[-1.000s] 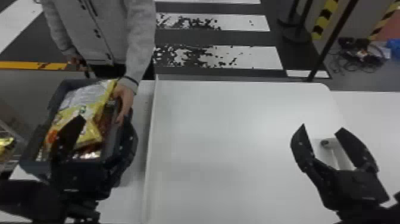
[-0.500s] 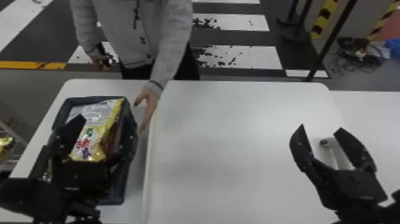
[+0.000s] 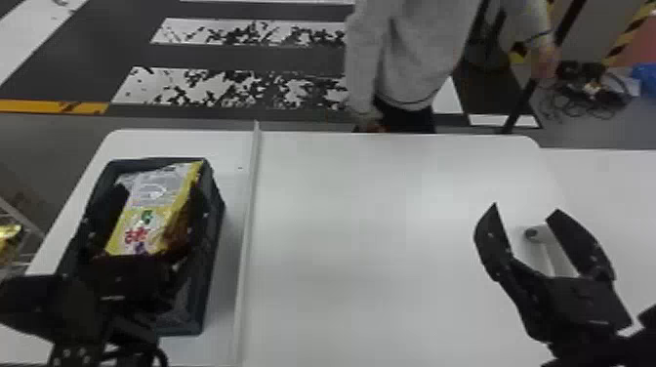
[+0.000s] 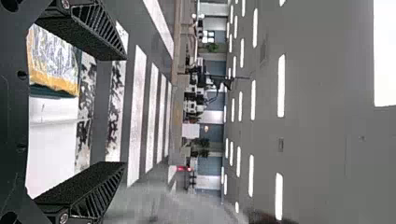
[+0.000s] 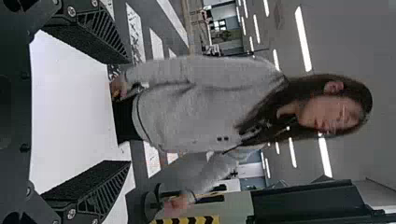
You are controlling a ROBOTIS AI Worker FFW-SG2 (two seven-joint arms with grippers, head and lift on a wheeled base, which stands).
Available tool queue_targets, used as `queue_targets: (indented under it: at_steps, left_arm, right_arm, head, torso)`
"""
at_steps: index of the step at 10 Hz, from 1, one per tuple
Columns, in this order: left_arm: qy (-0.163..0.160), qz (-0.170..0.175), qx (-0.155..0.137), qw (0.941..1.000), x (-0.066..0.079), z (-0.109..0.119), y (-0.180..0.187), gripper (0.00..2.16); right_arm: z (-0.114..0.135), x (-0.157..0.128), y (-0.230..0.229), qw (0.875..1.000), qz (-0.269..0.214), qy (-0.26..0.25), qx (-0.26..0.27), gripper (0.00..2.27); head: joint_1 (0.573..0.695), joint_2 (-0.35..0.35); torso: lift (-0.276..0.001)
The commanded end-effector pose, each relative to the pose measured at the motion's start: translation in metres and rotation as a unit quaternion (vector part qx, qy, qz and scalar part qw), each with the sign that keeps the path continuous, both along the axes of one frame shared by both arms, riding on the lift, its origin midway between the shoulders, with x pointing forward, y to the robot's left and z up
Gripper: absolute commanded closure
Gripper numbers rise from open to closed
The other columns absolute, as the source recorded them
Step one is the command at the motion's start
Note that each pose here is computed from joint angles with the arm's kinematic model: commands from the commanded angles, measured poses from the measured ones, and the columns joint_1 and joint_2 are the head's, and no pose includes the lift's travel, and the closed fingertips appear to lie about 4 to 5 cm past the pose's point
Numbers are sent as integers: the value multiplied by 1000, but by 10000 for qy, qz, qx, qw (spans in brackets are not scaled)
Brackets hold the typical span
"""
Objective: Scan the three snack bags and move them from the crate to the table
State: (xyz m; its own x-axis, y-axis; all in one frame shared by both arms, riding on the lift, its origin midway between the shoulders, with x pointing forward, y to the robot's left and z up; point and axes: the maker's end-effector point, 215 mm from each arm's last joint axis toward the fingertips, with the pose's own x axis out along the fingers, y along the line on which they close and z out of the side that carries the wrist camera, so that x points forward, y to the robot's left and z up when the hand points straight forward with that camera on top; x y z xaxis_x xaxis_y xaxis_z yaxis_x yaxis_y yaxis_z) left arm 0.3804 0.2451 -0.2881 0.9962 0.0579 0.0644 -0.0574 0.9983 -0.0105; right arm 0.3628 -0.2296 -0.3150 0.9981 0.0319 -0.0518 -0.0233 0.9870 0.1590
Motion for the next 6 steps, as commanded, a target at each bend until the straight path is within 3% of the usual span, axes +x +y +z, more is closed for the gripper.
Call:
queue_targets:
  at_steps: [1, 2, 3, 5, 6]
  left_arm:
    - [314, 189, 287, 9989, 6, -11, 7, 73]
    - [578, 252, 513, 9967, 11, -23, 10, 73]
    - [1279, 346, 837, 9876, 12, -55, 16, 80]
    - [1715, 533, 1192, 9765, 10, -75, 28, 76]
    - [2040, 687, 1454, 9657, 7, -91, 38, 80]
  right_arm:
    - [-3, 1, 0, 10000, 4, 19, 1, 127]
    - [-6, 2, 0, 10000, 13, 43, -2, 127]
    - [-6, 3, 0, 10000, 25, 52, -9, 127]
    - [-8, 6, 0, 10000, 53, 54, -25, 127]
    - [-9, 7, 0, 10000, 55, 66, -7, 124]
  head:
    - [695, 17]
    - [695, 31]
    - [695, 37]
    - [695, 53]
    - [695, 58]
  torso:
    - [-62]
    - [-62]
    - [-62]
    - [-62]
    - [-62]
